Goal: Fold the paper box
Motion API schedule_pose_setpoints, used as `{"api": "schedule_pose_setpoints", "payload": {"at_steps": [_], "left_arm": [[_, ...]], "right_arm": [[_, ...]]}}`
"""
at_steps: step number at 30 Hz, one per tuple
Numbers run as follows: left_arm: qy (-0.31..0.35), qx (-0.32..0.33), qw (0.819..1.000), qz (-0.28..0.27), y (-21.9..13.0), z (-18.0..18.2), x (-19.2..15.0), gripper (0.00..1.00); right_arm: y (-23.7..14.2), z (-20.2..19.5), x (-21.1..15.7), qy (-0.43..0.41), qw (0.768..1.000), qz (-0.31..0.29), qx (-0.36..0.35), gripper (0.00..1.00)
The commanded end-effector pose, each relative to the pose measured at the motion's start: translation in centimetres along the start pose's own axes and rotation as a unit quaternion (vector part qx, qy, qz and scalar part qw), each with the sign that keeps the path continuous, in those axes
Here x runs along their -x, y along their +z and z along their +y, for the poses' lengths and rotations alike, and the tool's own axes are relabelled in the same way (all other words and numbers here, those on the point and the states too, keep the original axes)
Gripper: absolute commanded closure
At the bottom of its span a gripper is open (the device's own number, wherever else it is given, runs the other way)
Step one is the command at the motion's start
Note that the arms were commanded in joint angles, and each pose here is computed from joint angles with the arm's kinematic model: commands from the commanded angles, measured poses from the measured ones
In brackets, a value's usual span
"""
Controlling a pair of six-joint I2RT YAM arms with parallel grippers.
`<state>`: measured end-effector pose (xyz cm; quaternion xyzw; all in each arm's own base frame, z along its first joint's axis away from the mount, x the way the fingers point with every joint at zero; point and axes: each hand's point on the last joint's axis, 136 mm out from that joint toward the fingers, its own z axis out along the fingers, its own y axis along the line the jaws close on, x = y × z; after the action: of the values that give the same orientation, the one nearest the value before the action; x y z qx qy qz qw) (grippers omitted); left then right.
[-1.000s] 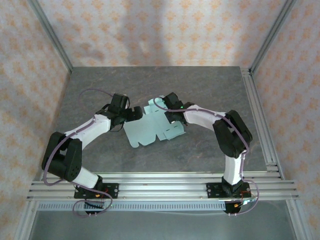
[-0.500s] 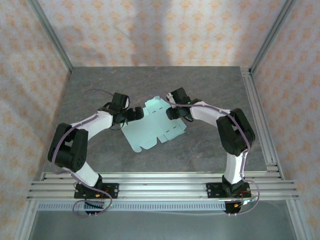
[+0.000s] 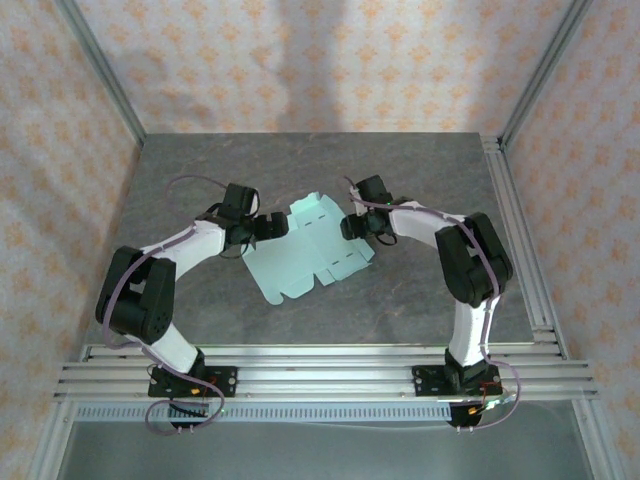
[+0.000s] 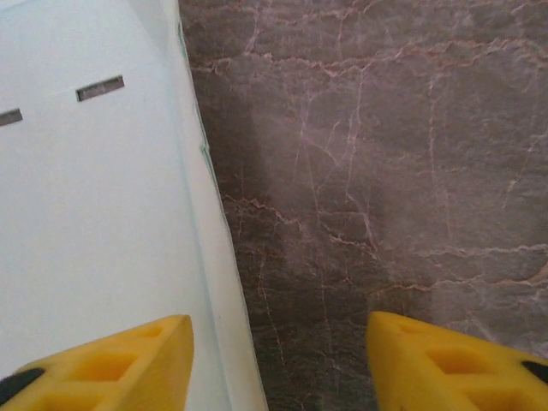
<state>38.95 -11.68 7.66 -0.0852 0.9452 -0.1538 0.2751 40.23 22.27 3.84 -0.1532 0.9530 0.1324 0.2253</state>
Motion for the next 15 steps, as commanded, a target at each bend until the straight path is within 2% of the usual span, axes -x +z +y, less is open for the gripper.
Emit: {"api": "schedule_pose_setpoints", "payload": {"at_steps": [1,9,12,15], "left_arm": [[0.01,-0.013,1.0,-0.024,-0.6,-0.9,1.8,0.0],[0.011,-0.012,1.0,-0.023,-0.5,-1.0,1.8,0.0],[0.009,-0.014,0.999,-0.027,-0.5,-1.0,1.9,0.0],[0.006,-0.016,0.999,-0.035,-0.6,-1.1,2.2,0.0]], "right_arm": [[0.9,0.4,-1.5,0.012,0.999,0.029,0.013,0.54],[0.0,-0.4,-1.0,-0.011,1.0,0.009,-0.014,1.0],[-0.9,-0.2,-0.6,-0.038,0.999,-0.003,-0.028,1.0],[-1.7,-1.0,-0.3,-0.081,0.993,-0.002,-0.088,1.0]]}}
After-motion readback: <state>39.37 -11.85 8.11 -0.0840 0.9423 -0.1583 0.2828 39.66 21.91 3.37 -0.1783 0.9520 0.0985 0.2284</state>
